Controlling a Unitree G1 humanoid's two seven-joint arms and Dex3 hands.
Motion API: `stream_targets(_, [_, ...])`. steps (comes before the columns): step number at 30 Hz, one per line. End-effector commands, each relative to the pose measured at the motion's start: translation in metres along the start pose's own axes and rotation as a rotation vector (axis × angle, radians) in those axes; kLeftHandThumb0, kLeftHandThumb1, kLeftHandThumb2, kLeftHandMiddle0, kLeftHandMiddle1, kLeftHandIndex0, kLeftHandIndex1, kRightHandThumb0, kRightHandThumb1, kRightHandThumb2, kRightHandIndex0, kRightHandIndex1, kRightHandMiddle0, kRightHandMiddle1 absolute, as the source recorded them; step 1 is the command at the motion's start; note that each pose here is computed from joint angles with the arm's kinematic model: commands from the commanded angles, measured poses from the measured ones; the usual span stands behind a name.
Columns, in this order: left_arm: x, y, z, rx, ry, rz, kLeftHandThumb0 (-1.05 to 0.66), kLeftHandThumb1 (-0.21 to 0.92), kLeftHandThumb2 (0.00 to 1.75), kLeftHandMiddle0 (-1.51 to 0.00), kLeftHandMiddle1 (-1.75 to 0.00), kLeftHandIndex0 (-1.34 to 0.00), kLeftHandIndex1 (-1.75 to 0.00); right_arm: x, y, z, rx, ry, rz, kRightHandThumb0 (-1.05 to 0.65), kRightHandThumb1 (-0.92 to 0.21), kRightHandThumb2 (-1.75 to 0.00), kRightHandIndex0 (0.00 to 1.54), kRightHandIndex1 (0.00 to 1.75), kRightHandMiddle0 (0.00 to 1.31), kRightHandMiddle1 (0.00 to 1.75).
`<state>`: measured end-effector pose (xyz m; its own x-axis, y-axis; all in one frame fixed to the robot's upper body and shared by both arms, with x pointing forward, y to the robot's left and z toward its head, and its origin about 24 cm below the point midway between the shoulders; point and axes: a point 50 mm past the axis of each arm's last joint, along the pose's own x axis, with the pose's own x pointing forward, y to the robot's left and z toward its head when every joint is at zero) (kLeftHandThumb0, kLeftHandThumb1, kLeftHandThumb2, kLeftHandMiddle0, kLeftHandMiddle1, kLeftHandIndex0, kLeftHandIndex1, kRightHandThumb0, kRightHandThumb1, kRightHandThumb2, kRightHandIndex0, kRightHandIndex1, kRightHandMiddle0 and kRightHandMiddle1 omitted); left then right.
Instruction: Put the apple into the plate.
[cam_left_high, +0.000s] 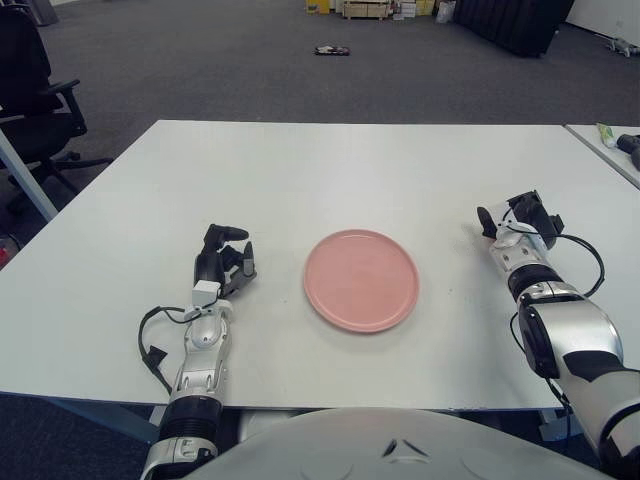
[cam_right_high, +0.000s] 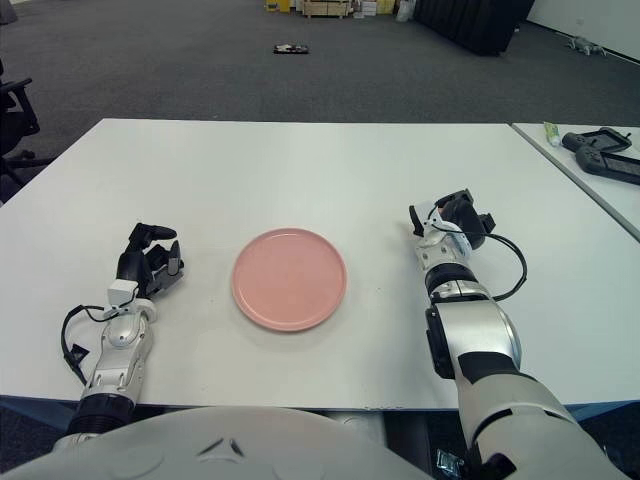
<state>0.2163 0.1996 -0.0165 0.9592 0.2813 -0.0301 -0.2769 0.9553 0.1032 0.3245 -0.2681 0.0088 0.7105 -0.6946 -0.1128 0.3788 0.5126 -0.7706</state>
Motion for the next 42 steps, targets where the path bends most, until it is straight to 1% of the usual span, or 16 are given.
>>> stream_targets(1, [-0.005, 0.005, -0.013, 0.008, 0.071, 0.011, -0.39, 0.63, 0.93, -0.78, -1.75, -0.38, -1.75, -0.003, 0.002, -0.006, 0.02, 0.032, -0.014, -0.01, -0.2, -1.39, 0.79, 1.52, 0.49, 1.75])
stream_targets(3, [-0.005, 0.005, -0.012, 0.008, 0.068, 0.011, -0.39, 0.63, 0.93, -0.78, -1.75, -0.38, -1.75, -0.003, 0.002, -0.006, 0.036, 0.031, -0.022, -0.01, -0.14, -1.44, 0.85, 1.48, 0.53, 1.75])
stream_targets(5, [-0.005, 0.005, -0.012, 0.008, 0.065, 0.011, -0.39, 0.63, 0.93, -0.77, -1.75, -0.38, -1.75, -0.003, 0.001, -0.006, 0.074, 0.025, -0.043, 0.0, -0.11, -1.48, 0.86, 1.51, 0.55, 1.75])
stream_targets(12, [-0.003, 0.006, -0.012, 0.016, 0.066, 0.017, -0.39, 0.64, 0.92, -0.78, -1.75, -0.37, -1.75, -0.005, -0.001, -0.004, 0.201, -0.004, -0.09, 0.0, -0.06, -1.56, 0.87, 1.58, 0.57, 1.75])
stream_targets(17, [-0.003, 0.006, -0.012, 0.023, 0.066, 0.018, -0.39, 0.64, 0.91, -0.8, -1.75, -0.37, -1.75, -0.006, -0.001, -0.003, 0.264, -0.015, -0.1, 0.0, -0.05, -1.57, 0.87, 1.59, 0.58, 1.75])
stream_targets(22, [-0.002, 0.006, -0.011, 0.04, 0.067, 0.012, -0.39, 0.64, 0.91, -0.81, -1.75, -0.37, -1.75, -0.008, -0.002, 0.001, 0.366, -0.033, -0.127, 0.0, -0.05, -1.58, 0.87, 1.59, 0.58, 1.75])
stream_targets(35, [-0.001, 0.006, -0.01, 0.044, 0.075, 0.008, -0.39, 0.64, 0.91, -0.81, -1.75, -0.37, -1.75, -0.01, -0.007, 0.007, 0.417, -0.116, -0.167, 0.0, -0.05, -1.58, 0.87, 1.6, 0.58, 1.75])
stream_targets(42, [-0.001, 0.006, -0.01, 0.031, 0.07, 0.006, -0.39, 0.64, 0.92, -0.79, -1.75, -0.37, -1.75, -0.015, -0.009, 0.016, 0.46, -0.184, -0.187, 0.0, -0.05, -1.58, 0.87, 1.6, 0.58, 1.75])
